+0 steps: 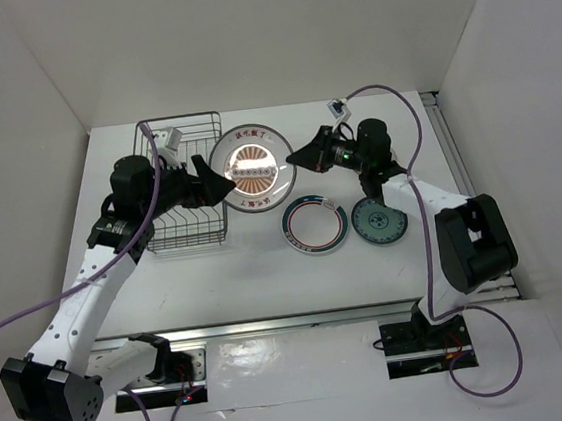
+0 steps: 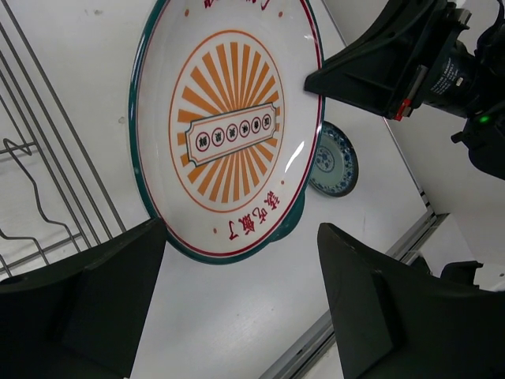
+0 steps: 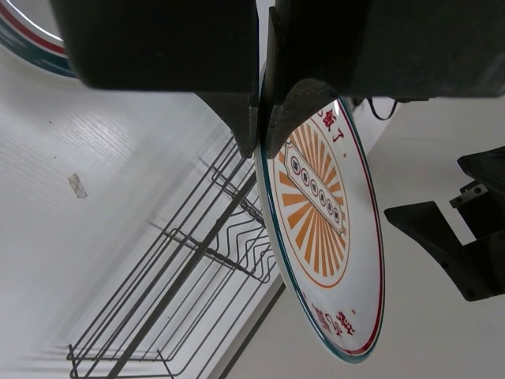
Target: Load the plates into the dish rack
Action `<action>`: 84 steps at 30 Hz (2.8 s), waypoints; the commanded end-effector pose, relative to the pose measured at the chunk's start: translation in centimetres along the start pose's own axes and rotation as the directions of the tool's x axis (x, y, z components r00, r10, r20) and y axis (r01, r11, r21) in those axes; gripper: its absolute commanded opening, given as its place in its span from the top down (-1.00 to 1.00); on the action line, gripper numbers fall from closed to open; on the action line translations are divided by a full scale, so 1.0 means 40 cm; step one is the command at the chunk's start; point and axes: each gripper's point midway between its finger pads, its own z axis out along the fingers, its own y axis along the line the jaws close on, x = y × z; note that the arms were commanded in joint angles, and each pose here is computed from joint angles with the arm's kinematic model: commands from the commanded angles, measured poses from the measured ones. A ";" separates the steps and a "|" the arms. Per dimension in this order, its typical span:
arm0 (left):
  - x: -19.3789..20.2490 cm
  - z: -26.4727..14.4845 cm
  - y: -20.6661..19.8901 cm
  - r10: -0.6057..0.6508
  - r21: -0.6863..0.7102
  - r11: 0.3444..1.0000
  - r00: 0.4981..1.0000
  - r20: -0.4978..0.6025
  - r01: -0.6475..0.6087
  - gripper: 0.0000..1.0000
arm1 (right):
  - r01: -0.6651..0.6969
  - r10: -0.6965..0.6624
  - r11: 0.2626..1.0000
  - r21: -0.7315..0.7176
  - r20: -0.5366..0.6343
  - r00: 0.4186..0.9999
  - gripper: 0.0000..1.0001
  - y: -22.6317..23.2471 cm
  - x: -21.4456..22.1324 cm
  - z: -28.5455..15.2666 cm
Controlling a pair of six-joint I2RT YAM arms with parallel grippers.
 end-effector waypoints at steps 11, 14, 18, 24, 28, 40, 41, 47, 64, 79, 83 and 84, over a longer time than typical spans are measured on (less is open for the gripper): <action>-0.037 -0.005 0.000 0.038 -0.019 0.999 0.998 0.049 -0.037 -0.92 | 0.133 -0.126 0.991 -0.034 0.145 0.981 1.00 0.136 -0.126 -0.052; -0.034 0.002 0.011 0.034 -0.034 0.999 0.998 0.045 -0.032 -0.94 | 0.143 -0.134 0.988 -0.052 0.140 0.981 1.00 0.148 -0.138 -0.056; -0.045 0.000 0.010 0.037 -0.041 0.999 0.998 0.057 -0.035 -0.92 | 0.136 -0.126 0.987 -0.090 0.108 0.986 1.00 0.172 -0.123 -0.053; -0.048 0.004 0.006 0.044 -0.027 0.999 0.997 0.067 -0.042 -0.57 | 0.118 -0.114 0.986 -0.121 0.046 0.992 1.00 0.165 -0.086 -0.025; -0.053 -0.002 -0.008 0.051 -0.004 0.999 0.996 0.075 -0.051 -0.37 | 0.134 -0.130 0.975 -0.178 0.034 0.991 1.00 0.192 -0.075 -0.022; -0.055 -0.002 0.008 0.048 -0.040 0.998 0.995 0.082 -0.044 0.89 | 0.103 -0.107 0.976 -0.190 -0.014 0.994 0.98 0.174 -0.039 -0.005; -0.052 -0.002 0.015 0.035 -0.054 0.998 0.996 0.078 -0.030 1.00 | 0.114 -0.119 0.976 -0.186 -0.017 0.993 0.94 0.170 -0.036 -0.005; -0.094 -0.037 0.047 0.072 -0.169 0.985 0.986 0.150 -0.046 1.00 | 0.110 -0.113 0.989 -0.095 -0.024 0.993 -0.91 0.120 -0.026 0.001; -0.272 -0.145 0.365 0.276 -0.653 0.745 0.955 0.112 -0.138 1.00 | 0.128 -0.121 0.982 0.139 -0.054 0.991 -1.00 0.023 -0.007 -0.017; -0.327 -0.300 0.498 0.375 -0.838 0.532 0.921 0.105 -0.121 1.00 | 0.111 -0.102 0.991 0.076 -0.110 0.989 -1.00 0.050 0.047 0.010; -0.322 -0.348 0.488 0.436 -0.867 0.482 0.893 0.112 -0.126 1.00 | 0.101 -0.090 0.992 0.077 -0.129 0.988 -1.00 0.041 0.066 0.020; -0.338 -0.362 0.481 0.466 -0.876 0.468 0.875 0.129 -0.120 1.00 | 0.095 -0.083 0.992 0.083 -0.137 0.987 -1.00 0.031 0.074 0.023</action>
